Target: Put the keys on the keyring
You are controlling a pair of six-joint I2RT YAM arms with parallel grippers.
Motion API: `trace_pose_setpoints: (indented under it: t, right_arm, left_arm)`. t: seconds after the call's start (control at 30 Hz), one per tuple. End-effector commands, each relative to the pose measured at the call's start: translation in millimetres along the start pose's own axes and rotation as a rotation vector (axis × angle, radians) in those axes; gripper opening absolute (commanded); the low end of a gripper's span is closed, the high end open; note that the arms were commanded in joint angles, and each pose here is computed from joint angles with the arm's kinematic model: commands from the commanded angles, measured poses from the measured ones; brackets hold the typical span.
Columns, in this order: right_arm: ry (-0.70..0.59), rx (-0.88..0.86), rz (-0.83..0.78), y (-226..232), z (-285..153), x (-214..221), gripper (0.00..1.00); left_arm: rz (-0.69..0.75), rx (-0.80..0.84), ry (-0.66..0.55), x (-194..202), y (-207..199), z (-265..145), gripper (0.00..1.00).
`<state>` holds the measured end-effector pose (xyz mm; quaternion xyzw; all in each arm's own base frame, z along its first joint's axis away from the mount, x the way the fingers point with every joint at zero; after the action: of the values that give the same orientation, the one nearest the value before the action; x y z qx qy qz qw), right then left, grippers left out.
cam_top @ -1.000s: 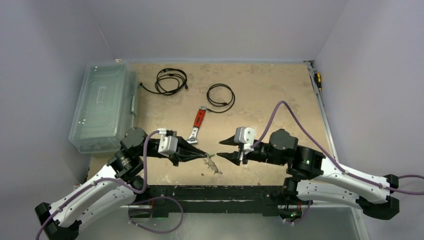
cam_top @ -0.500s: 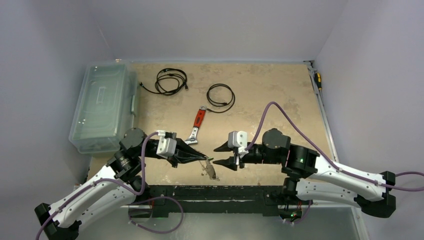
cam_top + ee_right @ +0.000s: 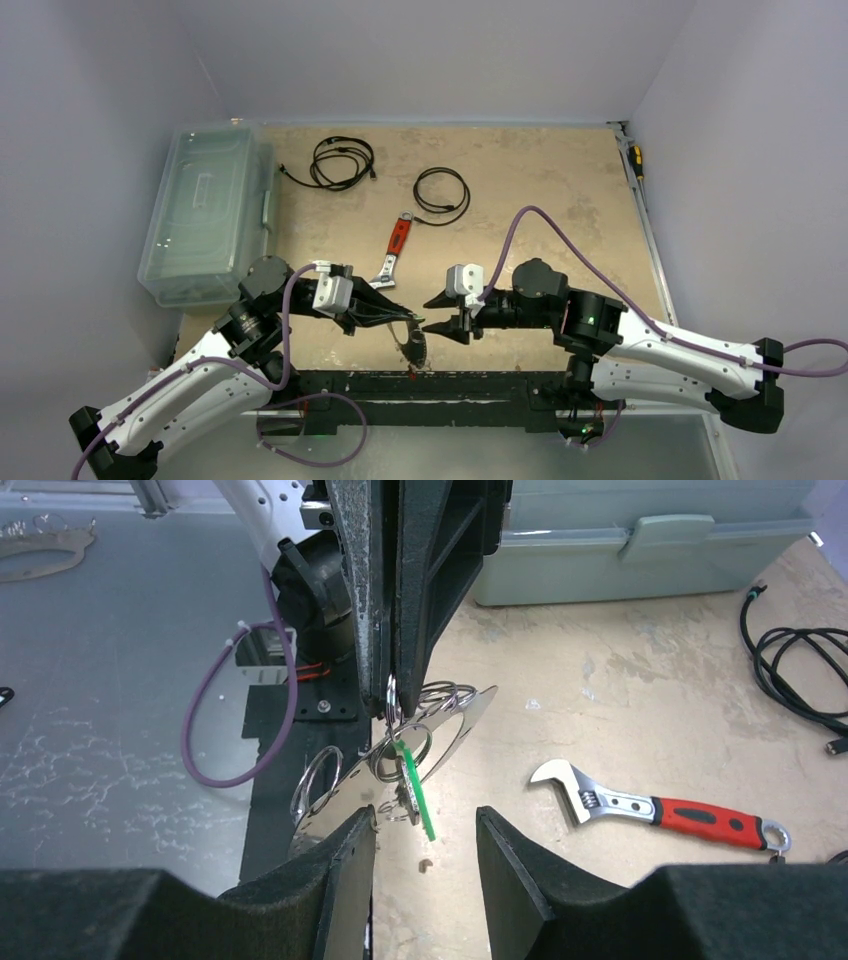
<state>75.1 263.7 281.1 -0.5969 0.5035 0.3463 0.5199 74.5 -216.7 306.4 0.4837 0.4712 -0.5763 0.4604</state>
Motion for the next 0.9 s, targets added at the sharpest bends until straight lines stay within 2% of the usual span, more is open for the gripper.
trace_pose_setpoints:
  t: [0.0,0.3,0.47,0.57,0.73,0.87]
  right_arm:
    - [-0.075,0.026,-0.013,-4.4,0.8,-14.4,0.44]
    - [-0.091,0.010,-0.019,-4.8,12.5,-14.4,0.43]
    - [-0.097,-0.016,-0.021,-2.0,15.8,-13.5,0.29]
    - [-0.101,-0.021,-0.018,-1.5,16.6,-13.8,0.24]
    - [-0.101,-0.024,-0.014,-0.8,17.1,-13.4,0.02]
    - [-0.080,0.063,-0.010,-10.8,7.4,-15.4,0.00]
  left_arm:
    - [0.050,0.036,-0.045,-14.1,-6.1,0.7,0.00]
    - [0.051,0.036,-0.049,-15.0,-6.5,0.6,0.00]
    - [0.055,0.033,-0.052,-15.8,-6.8,0.0,0.00]
    - [0.057,0.035,-0.053,-16.2,-7.5,-0.2,0.00]
    - [0.058,0.030,-0.055,-16.6,-7.5,-0.9,0.00]
    - [0.057,0.011,-0.056,-17.0,-6.0,-1.4,0.00]
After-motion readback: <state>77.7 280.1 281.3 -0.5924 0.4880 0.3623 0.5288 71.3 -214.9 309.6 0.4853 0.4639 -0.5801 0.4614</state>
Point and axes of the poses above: each gripper's point midway between its finger pads, its own z axis out along the fingers, its own y axis along the line the jaws close on, x = y × z, the point moved 5 cm from there along -z, back along the fingers, and after that the axes turned 12 degrees about -z, right-handed, at the moved point
